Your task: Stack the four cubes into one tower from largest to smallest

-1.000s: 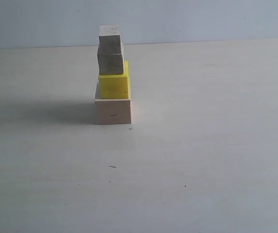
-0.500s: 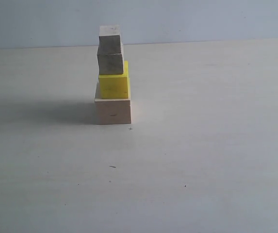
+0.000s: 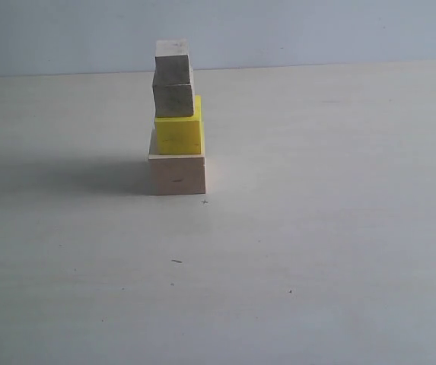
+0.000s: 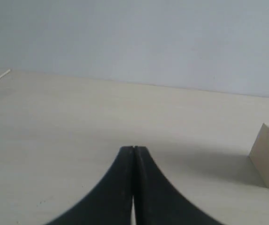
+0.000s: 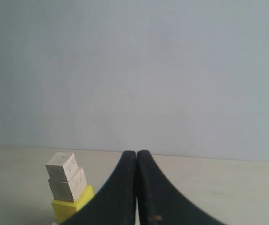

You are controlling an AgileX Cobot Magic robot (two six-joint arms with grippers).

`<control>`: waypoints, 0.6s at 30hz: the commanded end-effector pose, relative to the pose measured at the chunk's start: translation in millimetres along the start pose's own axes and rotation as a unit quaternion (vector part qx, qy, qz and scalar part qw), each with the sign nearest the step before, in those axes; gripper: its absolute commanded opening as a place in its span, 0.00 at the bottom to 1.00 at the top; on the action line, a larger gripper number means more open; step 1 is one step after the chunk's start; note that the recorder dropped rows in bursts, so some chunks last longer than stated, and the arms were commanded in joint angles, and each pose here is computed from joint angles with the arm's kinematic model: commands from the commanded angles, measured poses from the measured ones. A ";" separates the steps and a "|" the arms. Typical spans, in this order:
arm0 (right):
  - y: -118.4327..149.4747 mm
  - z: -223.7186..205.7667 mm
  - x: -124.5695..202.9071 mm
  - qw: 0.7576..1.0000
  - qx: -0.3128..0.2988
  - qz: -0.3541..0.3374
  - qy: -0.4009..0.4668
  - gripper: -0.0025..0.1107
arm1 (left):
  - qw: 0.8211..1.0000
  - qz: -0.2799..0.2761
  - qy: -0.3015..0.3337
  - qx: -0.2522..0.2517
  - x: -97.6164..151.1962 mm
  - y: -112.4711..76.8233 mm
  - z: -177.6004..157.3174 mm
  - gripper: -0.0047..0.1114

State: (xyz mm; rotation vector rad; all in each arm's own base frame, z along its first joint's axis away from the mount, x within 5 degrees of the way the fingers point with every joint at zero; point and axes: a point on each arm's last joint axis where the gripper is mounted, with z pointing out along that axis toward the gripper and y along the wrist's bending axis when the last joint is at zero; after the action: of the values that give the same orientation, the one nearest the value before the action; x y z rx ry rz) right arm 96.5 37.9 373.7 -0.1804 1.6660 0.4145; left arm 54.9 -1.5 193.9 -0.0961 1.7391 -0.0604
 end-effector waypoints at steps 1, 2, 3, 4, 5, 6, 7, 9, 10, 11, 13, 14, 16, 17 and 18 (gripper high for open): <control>0.0 -0.4 1.8 1.000 -0.001 0.001 0.002 0.02 | 1.000 0.002 -0.003 0.003 3.2 1.3 1.0 0.04; 0.0 -0.4 1.8 1.000 -0.001 0.001 0.002 0.02 | 1.000 0.008 0.001 0.006 3.9 1.1 0.9 0.04; 0.0 -0.4 1.8 1.000 -0.001 0.001 0.002 0.02 | 1.000 0.016 0.013 0.009 6.1 0.9 0.9 0.04; 0.0 -0.4 1.8 1.000 -0.001 0.001 0.002 0.02 | 0.999 0.027 0.020 0.010 7.5 1.1 0.9 0.04; 0.0 -0.4 1.8 1.000 -0.001 0.001 0.002 0.02 | 0.999 0.034 0.026 0.012 8.5 1.1 0.8 0.04; 0.0 -0.4 1.8 1.000 -0.001 0.001 0.002 0.02 | 0.998 0.044 0.031 0.012 9.3 1.4 0.8 0.04; 0.0 -0.4 1.8 1.000 -0.001 0.001 0.002 0.02 | 0.998 0.051 0.036 0.011 10.3 1.7 0.7 0.04; 0.0 -0.4 1.8 1.000 -0.001 0.001 0.002 0.02 | 0.997 0.056 0.043 0.011 11.6 1.9 0.6 0.04; 0.0 -0.4 1.8 1.000 -0.001 0.001 0.002 0.02 | 0.997 0.056 0.043 0.011 11.6 1.9 0.6 0.04; 0.0 -0.4 1.8 1.000 -0.001 0.001 0.002 0.02 | 0.997 0.056 0.043 0.011 11.6 1.9 0.6 0.04; 0.0 -0.4 1.8 1.000 -0.001 0.001 0.002 0.02 | 0.998 0.051 0.045 0.011 11.9 2.0 0.6 0.04; 0.0 -0.4 1.8 1.000 -0.001 0.001 0.002 0.02 | 0.998 0.051 0.045 0.011 11.9 2.0 0.6 0.04; 0.0 -0.4 1.8 1.000 -0.001 0.001 0.002 0.02 | 0.998 0.048 0.045 0.012 11.9 1.8 0.6 0.04; 0.0 -0.4 1.8 1.000 -0.001 0.001 0.002 0.02 | 0.998 0.048 0.046 0.012 12.1 1.8 0.5 0.04; 0.0 -0.4 1.8 1.000 -0.001 0.001 0.002 0.02 | 0.998 0.048 0.047 0.012 12.3 1.8 0.5 0.04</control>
State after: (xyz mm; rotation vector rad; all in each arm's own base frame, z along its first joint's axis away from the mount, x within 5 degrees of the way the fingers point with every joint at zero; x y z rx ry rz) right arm 96.5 37.9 373.7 -0.1804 1.6660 0.4145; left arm 53.6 -0.3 182.7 0.0151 1.8319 0.0035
